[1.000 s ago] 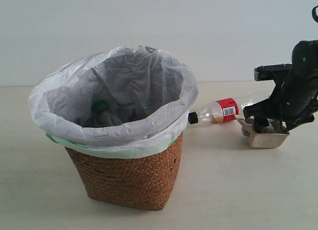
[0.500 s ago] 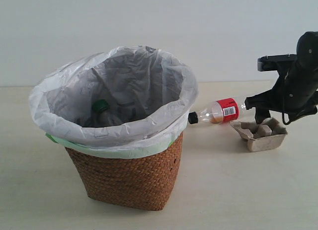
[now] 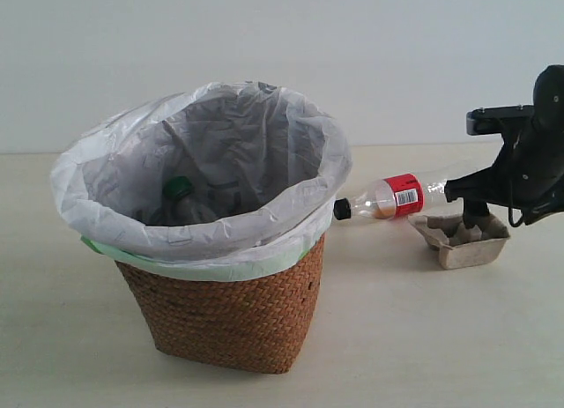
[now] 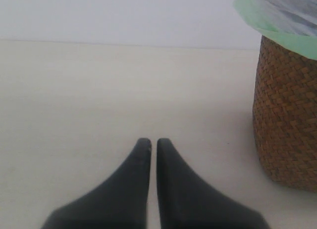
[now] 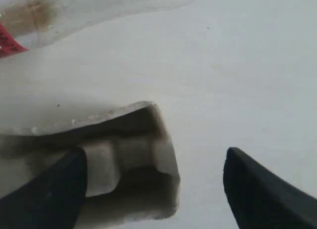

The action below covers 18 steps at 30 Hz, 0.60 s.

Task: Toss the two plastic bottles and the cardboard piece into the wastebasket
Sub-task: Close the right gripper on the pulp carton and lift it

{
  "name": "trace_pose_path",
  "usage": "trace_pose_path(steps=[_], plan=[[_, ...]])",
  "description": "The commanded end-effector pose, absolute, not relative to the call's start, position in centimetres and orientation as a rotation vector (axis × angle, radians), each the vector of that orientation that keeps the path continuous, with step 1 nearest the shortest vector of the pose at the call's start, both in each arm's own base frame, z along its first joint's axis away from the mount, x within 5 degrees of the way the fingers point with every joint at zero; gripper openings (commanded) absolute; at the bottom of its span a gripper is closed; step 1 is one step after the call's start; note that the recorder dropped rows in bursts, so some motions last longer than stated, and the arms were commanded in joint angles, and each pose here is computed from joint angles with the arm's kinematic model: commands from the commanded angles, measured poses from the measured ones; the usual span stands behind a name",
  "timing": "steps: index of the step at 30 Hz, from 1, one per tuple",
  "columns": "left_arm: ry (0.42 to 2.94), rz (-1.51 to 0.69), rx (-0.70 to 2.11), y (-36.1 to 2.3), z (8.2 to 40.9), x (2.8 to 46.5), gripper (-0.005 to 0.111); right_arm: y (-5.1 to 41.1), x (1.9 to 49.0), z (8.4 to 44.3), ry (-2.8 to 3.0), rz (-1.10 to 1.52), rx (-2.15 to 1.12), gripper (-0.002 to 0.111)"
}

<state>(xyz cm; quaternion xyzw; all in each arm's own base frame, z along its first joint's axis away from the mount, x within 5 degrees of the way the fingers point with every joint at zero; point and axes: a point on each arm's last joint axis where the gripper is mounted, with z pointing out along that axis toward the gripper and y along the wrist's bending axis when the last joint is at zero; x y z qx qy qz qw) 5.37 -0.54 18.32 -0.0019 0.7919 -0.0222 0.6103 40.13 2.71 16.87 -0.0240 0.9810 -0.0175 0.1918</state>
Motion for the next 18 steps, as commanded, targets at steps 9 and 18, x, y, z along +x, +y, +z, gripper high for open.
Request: trace_pose_path(steps=[9,18], plan=[[1.829,-0.043,-0.001,-0.5,18.2,5.4,0.004,3.1,40.4,16.1,2.762,0.041,-0.081,0.069],[1.829,-0.043,-0.001,-0.5,18.2,5.4,0.004,3.5,40.4,14.2,2.816,0.056,-0.088,0.061]])
